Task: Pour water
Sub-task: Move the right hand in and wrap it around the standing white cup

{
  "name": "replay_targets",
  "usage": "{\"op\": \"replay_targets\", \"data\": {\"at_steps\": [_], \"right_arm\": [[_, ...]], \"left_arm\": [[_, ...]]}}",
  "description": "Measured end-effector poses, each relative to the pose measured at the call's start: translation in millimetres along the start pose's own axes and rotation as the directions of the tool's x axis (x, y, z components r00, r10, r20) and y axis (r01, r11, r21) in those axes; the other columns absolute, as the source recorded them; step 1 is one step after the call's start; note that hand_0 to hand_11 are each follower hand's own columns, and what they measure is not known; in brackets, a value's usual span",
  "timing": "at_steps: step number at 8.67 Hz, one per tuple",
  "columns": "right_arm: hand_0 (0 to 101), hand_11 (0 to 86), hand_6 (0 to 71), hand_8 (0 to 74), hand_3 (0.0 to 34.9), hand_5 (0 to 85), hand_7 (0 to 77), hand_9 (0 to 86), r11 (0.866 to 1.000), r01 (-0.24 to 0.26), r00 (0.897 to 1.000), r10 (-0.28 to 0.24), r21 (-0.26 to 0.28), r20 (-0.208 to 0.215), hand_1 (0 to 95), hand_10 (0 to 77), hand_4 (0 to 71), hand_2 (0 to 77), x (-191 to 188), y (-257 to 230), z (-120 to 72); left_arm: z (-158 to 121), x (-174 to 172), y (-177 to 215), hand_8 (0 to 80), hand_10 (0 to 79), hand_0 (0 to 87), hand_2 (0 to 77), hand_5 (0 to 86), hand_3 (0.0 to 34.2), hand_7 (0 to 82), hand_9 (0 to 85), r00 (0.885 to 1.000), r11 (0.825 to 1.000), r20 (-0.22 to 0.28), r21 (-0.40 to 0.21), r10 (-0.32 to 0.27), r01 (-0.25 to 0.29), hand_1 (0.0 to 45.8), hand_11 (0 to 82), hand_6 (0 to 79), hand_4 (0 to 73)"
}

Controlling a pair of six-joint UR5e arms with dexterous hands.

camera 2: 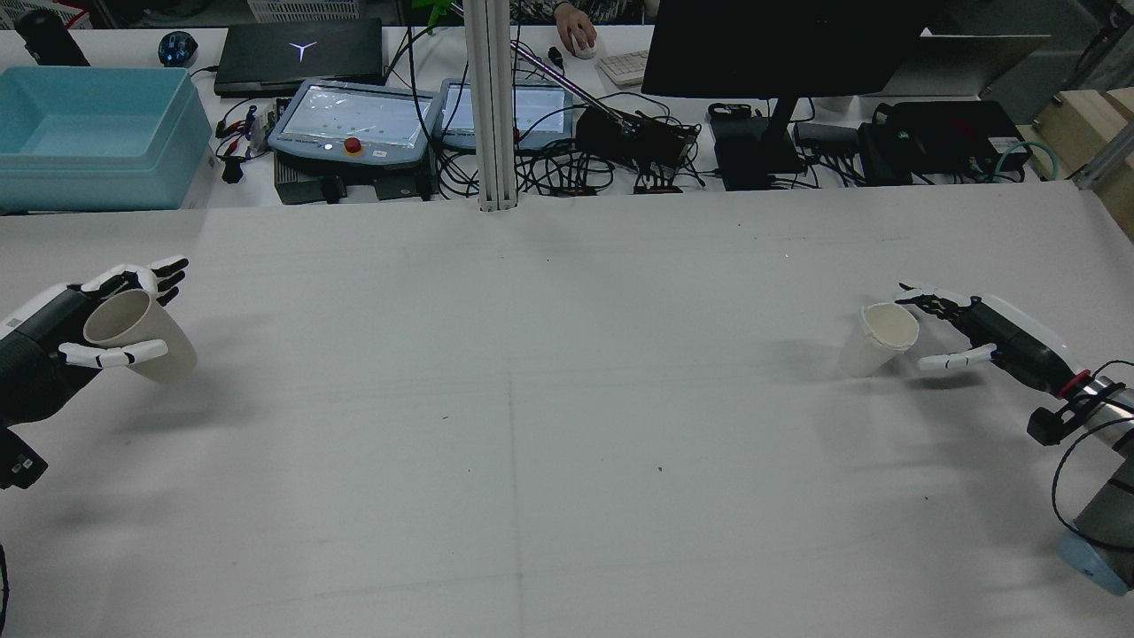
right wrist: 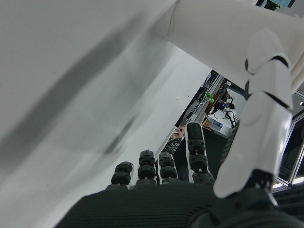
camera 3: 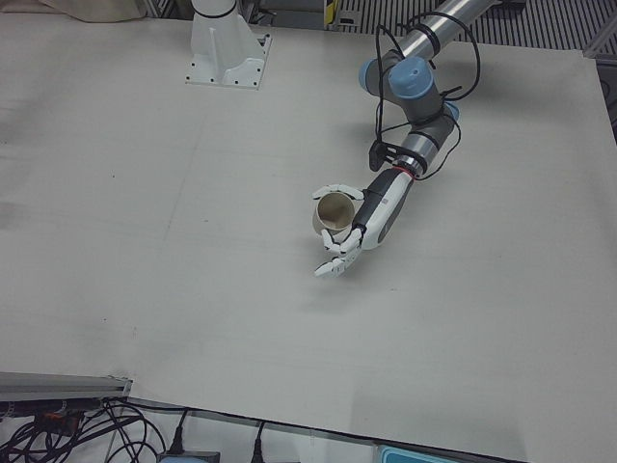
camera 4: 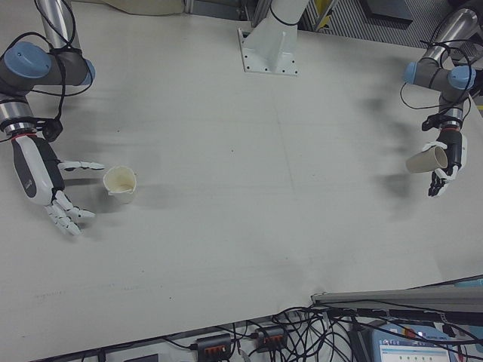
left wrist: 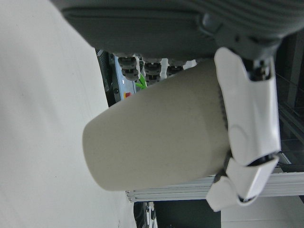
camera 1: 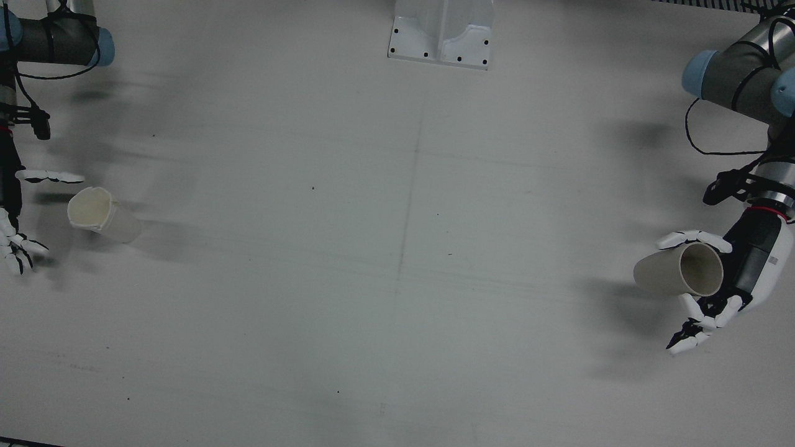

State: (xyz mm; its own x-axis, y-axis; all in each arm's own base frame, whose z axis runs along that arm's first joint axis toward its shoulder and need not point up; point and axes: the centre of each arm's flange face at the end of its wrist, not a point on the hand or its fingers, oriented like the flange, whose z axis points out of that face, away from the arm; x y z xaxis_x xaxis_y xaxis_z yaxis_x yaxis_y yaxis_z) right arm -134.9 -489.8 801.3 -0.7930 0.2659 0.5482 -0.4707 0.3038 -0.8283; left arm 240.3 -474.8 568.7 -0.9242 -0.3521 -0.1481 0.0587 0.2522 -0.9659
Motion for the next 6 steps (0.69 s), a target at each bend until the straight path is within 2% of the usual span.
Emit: {"op": "replay_targets", "data": {"at_steps": [1, 2, 4, 6], "right_arm": [[49, 9.3, 6.0, 8.7, 1.2, 24.0, 12.5, 12.5, 1.0, 0.016, 1.0, -0.016, -0.015, -0.001, 19.6, 5.5, 4.4, 12.5, 1, 9, 4.6], [49, 8.2, 6.0, 8.7, 1.2, 25.6, 12.5, 12.5, 0.999, 0.026, 1.0, -0.026, -0.026, -0.001, 15.8, 4.4, 5.4, 16.4, 4, 17, 9.2], [49, 8.2, 8.2, 9.3, 1.1, 27.3, 16.4, 13.1, 0.998, 0.029, 1.0, -0.029, -0.049, -0.003, 18.0, 3.8, 8.7, 19.1, 13, 35, 17.3], [50, 8.2, 8.2, 9.3, 1.2, 27.8, 16.4, 13.6, 0.997, 0.024, 1.0, -0.024, -0.069, 0.005, 19.6, 3.8, 10.4, 20.7, 22, 55, 24.3]], "left_arm": [[0, 2, 0, 8.7, 4.9, 51.4, 28.9, 65.4, 0.0, 15.8, 12.0, 1.0, 1.0, -0.005, -0.001, 0.0, 0.0, 21.8, 9.8, 10.9, 15.3], [1, 4, 0, 8.7, 4.9, 51.4, 28.9, 65.4, 0.0, 15.8, 12.0, 1.0, 1.0, -0.009, -0.002, 0.0, 0.0, 21.8, 9.8, 10.9, 15.3], [1, 7, 1, 8.7, 4.9, 51.4, 28.9, 65.4, 0.0, 16.4, 12.0, 1.0, 1.0, -0.014, -0.006, -0.001, 0.001, 21.8, 9.8, 10.9, 14.7], [1, 7, 0, 8.7, 4.9, 51.1, 28.9, 65.4, 0.0, 15.8, 12.0, 1.0, 1.0, -0.016, -0.009, -0.002, 0.002, 21.8, 9.8, 10.9, 14.7]]}}
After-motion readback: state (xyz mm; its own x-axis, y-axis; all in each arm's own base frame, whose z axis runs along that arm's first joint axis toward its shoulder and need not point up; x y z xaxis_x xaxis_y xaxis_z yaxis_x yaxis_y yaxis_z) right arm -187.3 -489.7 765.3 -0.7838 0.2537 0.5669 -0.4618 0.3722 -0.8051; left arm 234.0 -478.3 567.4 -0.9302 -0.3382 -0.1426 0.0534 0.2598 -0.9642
